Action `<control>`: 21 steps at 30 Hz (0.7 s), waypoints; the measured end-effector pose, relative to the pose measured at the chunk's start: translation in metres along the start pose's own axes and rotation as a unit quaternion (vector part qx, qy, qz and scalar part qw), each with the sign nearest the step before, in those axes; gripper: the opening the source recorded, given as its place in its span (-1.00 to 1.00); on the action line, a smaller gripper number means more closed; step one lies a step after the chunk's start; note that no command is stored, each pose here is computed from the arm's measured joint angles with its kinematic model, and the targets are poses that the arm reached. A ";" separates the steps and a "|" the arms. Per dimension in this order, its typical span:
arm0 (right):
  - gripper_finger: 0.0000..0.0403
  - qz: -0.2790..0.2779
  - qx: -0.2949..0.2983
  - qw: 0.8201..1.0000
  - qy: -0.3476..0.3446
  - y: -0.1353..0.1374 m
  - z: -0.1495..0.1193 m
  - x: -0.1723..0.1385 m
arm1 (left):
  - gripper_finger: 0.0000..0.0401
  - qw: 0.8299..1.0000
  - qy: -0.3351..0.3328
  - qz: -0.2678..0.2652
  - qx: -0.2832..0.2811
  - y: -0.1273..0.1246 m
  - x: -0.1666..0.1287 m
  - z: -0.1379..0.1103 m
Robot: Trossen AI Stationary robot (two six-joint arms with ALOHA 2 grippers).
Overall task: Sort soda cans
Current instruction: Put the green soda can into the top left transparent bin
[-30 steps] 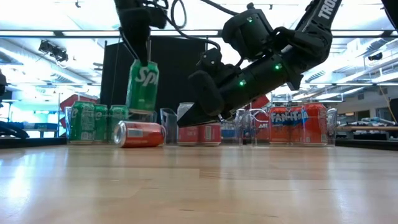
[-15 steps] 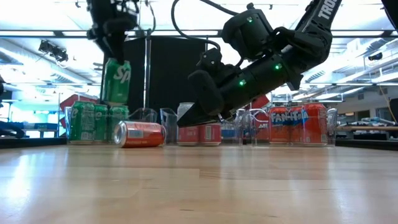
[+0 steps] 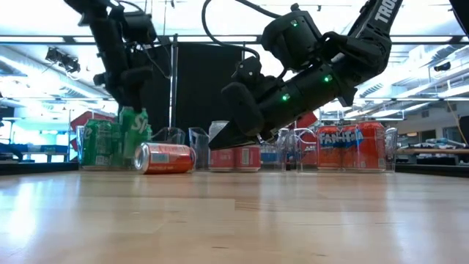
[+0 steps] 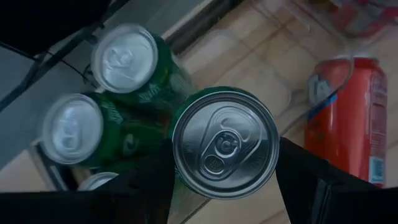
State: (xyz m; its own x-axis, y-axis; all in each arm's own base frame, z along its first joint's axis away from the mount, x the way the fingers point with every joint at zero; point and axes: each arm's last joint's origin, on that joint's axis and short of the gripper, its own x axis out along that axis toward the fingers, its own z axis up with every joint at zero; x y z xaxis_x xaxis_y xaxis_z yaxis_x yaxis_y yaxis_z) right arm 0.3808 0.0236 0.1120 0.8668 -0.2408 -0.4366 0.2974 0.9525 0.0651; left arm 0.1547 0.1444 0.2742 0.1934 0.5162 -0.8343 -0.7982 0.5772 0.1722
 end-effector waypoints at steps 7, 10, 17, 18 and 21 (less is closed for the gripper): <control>-1.00 0.000 0.001 1.000 0.000 0.000 0.000 0.000 | 0.11 1.000 0.024 0.011 -0.006 0.009 0.016 -0.010; -1.00 0.000 0.001 1.000 0.000 0.000 0.000 0.000 | 0.11 1.000 0.028 0.012 -0.008 0.010 0.018 -0.012; -1.00 0.000 0.001 1.000 0.000 0.000 0.000 0.000 | 0.31 0.999 0.027 0.017 -0.013 0.013 0.019 -0.012; -1.00 0.000 0.001 1.000 0.000 0.000 0.000 0.000 | 0.36 0.999 0.028 0.019 -0.011 0.013 0.019 -0.012; -1.00 0.000 0.001 1.000 0.000 0.000 0.000 0.000 | 0.48 0.999 0.026 0.020 -0.001 0.013 0.019 -0.011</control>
State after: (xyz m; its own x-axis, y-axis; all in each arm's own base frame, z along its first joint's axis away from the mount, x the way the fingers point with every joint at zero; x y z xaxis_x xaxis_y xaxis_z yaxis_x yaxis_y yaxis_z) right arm 0.3808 0.0236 0.1120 0.8667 -0.2408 -0.4368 0.2983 0.9521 0.0670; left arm 0.1416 0.1544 0.2551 0.1312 0.5058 -0.8526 -0.8054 0.5558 0.2058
